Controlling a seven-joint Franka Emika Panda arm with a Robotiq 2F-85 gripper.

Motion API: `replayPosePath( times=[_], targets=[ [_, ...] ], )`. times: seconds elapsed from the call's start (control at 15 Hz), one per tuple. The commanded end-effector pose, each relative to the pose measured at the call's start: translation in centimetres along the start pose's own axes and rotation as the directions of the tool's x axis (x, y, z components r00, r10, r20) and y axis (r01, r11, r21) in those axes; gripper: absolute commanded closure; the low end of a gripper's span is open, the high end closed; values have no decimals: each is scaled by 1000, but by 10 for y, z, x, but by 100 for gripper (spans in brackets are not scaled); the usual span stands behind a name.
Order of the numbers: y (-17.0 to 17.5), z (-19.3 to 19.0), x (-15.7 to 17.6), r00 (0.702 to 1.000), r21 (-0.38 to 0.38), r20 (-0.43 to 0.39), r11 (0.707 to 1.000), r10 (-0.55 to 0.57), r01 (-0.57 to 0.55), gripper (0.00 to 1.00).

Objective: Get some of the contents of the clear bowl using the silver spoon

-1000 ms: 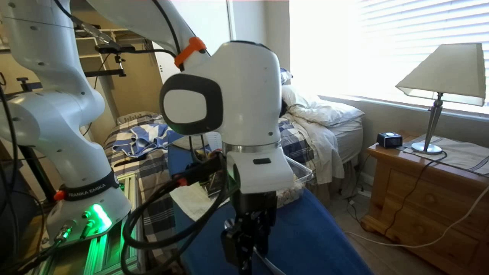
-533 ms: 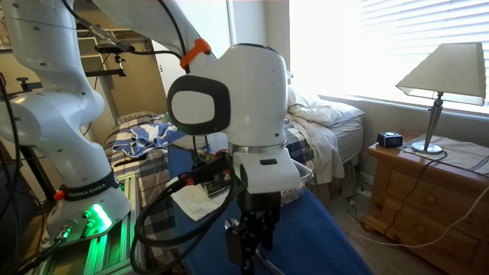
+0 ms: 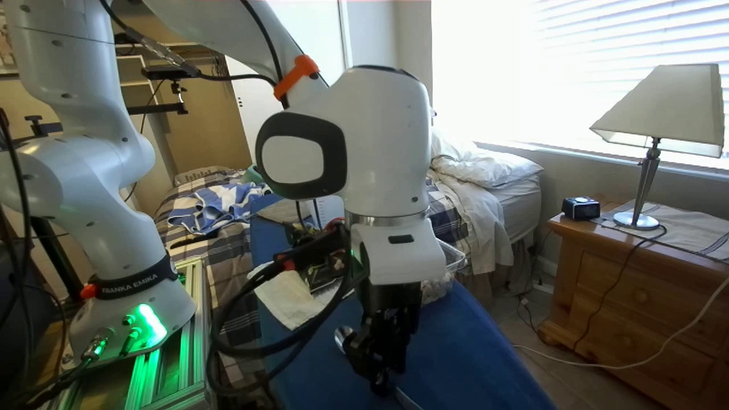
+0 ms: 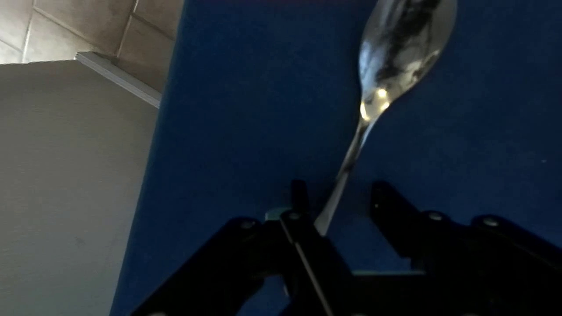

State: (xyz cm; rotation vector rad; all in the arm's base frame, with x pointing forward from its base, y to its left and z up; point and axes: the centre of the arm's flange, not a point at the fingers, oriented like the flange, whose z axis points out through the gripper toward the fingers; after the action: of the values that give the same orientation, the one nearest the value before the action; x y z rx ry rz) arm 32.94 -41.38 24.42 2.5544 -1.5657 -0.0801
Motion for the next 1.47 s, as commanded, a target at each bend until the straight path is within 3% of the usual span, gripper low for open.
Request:
replayPosePath(
  times=[0.0, 0.2, 0.4, 0.67, 1.07, 1.4],
  targets=[
    [-7, 4, 4, 999, 9, 18, 1000, 28, -29, 88],
    [-10, 3, 5, 999, 17, 14, 999, 32, -32, 100],
    [-10, -1, 6, 999, 17, 8, 999, 39, -39, 98],
    [-13, -32, 7, 998, 44, -35, 998, 47, -46, 98],
    [-26, -106, 5, 981, 98, -194, 995, 8, 12, 98],
    [-52, -146, -9, 937, 146, -345, 984, -46, 102, 98]
  ],
)
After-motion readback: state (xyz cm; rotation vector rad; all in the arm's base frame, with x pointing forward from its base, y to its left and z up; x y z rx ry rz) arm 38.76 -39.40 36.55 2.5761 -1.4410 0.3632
